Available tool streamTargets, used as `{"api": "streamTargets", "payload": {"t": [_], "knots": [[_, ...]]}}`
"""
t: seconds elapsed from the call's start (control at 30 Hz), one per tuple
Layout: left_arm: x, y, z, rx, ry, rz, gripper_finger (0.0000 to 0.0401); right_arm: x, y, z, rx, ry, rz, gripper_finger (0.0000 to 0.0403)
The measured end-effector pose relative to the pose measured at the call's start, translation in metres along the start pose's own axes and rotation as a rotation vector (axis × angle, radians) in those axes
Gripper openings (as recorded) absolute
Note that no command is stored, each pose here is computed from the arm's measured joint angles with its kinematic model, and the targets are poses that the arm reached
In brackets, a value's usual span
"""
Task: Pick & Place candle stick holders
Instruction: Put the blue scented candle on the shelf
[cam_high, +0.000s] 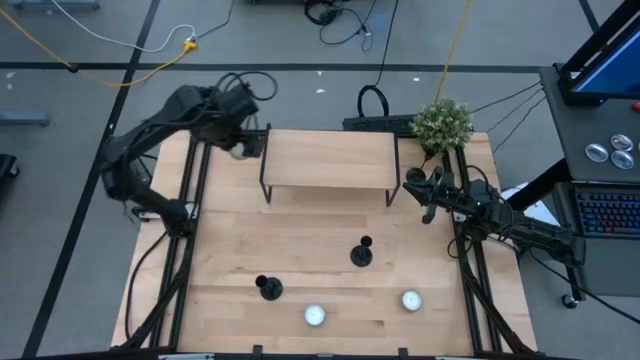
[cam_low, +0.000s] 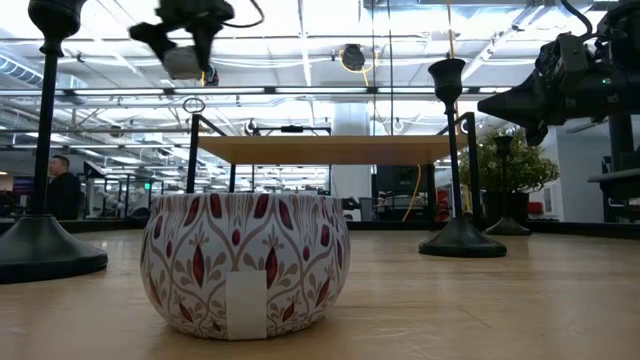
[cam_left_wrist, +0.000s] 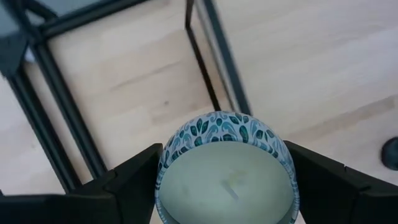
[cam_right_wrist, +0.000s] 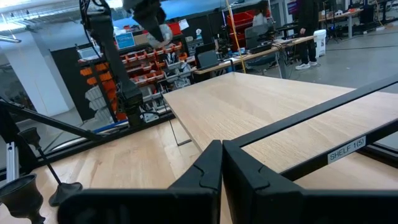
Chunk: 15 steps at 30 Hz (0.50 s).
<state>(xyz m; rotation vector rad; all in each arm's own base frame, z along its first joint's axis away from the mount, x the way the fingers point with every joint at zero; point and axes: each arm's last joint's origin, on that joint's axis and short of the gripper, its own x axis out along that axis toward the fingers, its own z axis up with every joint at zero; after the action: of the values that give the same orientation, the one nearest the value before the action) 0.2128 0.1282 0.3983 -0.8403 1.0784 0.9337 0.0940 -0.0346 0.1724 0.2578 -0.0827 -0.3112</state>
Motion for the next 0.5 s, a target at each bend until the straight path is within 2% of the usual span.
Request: {"api": "streamTargets", "payload": {"t": [0.23,0.5], "knots": [[0.022,-0.034,0.036,0.120,0.010,0.026,0.0302,0.000,0.000,0.000,0.000,0.000,0.000,0.0004],[0.047,-0.062,0.072,0.211,-0.023,0.075,0.0307,0.000,0.000,0.000,0.000,0.000,0.000,0.0004]]}}
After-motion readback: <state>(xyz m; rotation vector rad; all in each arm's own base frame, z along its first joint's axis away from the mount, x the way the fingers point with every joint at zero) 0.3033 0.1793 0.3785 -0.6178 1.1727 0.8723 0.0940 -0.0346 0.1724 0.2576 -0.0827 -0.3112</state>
